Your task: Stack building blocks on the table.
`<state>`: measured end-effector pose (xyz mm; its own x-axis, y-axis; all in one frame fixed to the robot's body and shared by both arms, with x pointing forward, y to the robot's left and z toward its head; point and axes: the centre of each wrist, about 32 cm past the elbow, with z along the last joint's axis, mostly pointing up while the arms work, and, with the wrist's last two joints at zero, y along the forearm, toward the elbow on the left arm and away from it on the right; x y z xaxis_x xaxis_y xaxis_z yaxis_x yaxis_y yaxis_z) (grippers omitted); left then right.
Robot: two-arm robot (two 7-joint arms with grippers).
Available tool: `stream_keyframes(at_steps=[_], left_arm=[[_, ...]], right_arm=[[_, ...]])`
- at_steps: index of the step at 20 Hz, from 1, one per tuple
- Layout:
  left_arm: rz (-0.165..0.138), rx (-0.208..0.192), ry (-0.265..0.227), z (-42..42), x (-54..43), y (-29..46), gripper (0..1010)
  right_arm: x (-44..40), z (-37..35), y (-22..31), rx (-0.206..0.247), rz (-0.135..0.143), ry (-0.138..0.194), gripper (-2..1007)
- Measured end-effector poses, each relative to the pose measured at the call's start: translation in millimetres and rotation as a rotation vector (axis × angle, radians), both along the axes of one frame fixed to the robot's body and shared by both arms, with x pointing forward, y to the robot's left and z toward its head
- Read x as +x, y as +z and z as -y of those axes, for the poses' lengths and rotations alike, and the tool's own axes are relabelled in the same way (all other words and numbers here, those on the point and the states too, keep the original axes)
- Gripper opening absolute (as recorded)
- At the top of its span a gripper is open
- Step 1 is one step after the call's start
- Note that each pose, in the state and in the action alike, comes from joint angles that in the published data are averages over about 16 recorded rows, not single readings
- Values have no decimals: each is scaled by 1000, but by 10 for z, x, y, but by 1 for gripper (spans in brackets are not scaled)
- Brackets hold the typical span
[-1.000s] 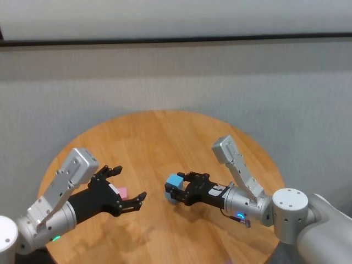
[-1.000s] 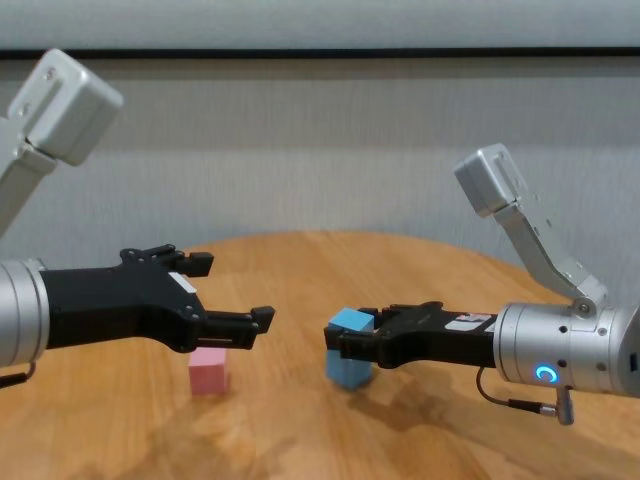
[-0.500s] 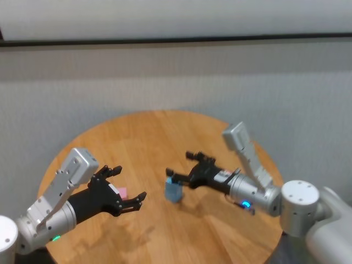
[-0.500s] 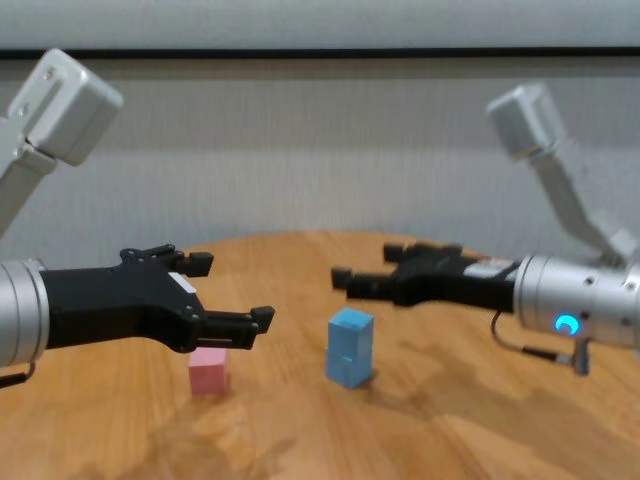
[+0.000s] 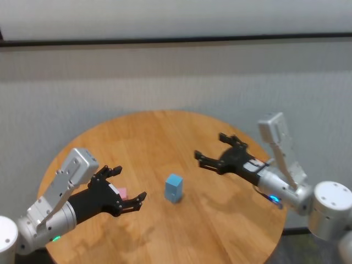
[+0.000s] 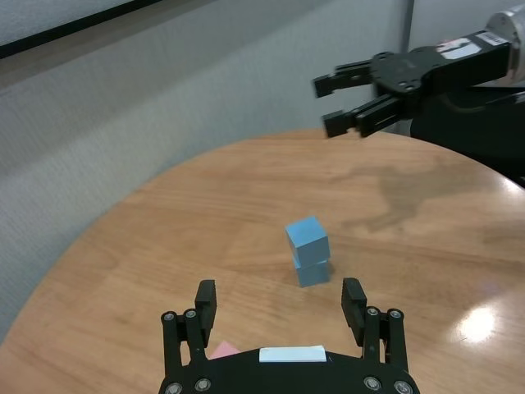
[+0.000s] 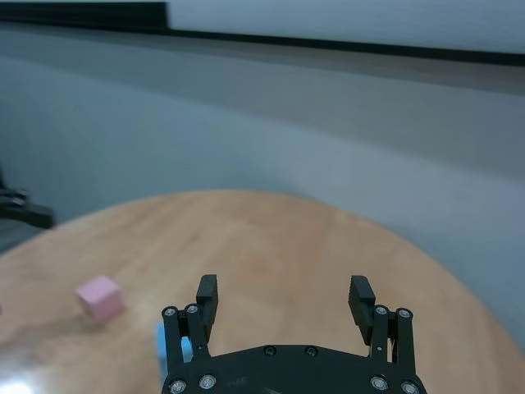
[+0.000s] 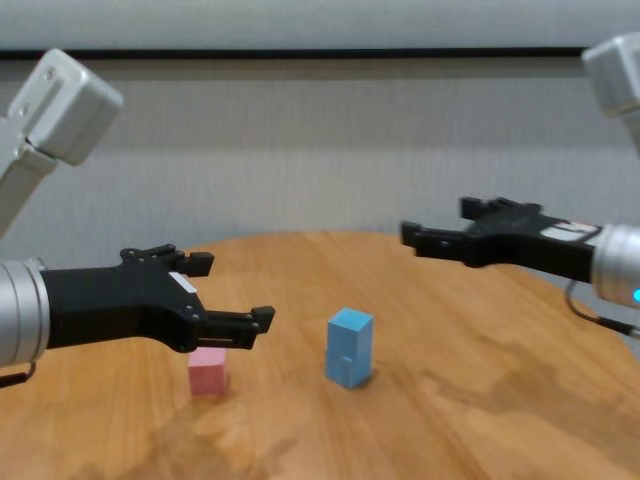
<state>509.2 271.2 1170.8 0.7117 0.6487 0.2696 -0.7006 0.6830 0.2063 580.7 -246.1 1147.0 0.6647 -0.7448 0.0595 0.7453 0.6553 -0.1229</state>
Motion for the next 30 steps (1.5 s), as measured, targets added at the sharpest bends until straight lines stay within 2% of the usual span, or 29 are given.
stream_keyframes(at_steps=[5, 10, 16, 20, 25, 30], left_arm=[[0, 0, 1, -2, 0, -1, 1003], [-5, 10, 18, -26, -2, -19, 1003], [-24, 36, 52, -45, 8, -76, 1003], [-42, 51, 76, -32, 44, -140, 1003], [-63, 51, 100, 25, 136, -242, 1003], [-72, 34, 109, 104, 241, -317, 1003]], right_arm=[[-105, 147, -31, -12, -2, -57, 1005], [-162, 222, -75, -21, -15, -87, 1005], [-161, 223, -80, -22, -17, -87, 1005], [-153, 215, -75, -21, -15, -85, 1005], [-147, 207, -71, -20, -13, -83, 1005], [-143, 203, -68, -19, -12, -82, 1005]])
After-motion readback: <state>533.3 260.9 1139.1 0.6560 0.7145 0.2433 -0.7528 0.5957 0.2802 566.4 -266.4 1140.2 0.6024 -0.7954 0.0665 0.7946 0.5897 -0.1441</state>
